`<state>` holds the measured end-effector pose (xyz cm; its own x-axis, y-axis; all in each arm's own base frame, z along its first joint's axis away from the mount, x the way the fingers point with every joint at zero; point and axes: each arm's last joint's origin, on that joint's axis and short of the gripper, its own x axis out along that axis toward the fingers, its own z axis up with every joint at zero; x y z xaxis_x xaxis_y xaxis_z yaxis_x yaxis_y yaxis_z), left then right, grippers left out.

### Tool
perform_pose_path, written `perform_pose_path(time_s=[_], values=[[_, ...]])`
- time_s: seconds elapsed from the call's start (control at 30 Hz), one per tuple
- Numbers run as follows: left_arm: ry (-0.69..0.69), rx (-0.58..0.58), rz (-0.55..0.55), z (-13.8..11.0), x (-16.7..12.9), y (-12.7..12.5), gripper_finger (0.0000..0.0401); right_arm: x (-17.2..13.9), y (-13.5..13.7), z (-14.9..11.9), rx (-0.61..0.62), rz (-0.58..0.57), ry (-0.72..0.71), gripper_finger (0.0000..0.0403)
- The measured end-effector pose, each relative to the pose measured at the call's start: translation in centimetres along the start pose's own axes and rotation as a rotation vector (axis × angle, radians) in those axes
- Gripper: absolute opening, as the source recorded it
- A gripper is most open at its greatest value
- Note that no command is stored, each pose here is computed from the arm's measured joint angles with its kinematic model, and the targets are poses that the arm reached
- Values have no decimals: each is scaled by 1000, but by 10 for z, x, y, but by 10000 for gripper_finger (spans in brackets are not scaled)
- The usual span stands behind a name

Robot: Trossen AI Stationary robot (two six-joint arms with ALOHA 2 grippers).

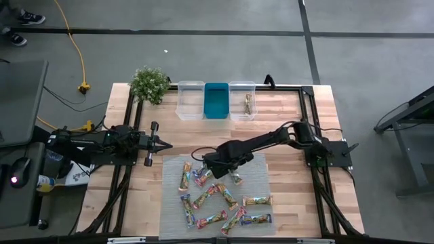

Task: Pick and place Granola Bars by type
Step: Put the orange granola bar into the right transparent bin

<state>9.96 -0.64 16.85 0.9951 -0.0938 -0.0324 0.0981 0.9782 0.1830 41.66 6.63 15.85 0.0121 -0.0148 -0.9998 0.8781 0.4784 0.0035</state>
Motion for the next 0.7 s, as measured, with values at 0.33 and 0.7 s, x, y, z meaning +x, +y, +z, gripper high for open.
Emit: perform_pose_path(time_s=[0.33, 0.7], values=[[0, 0, 0, 0, 0, 0, 1, 0, 2, 0, 9, 15, -6, 226], [0, 0, 0, 0, 0, 0, 1, 0, 3, -1, 8, 27, -10, 212]])
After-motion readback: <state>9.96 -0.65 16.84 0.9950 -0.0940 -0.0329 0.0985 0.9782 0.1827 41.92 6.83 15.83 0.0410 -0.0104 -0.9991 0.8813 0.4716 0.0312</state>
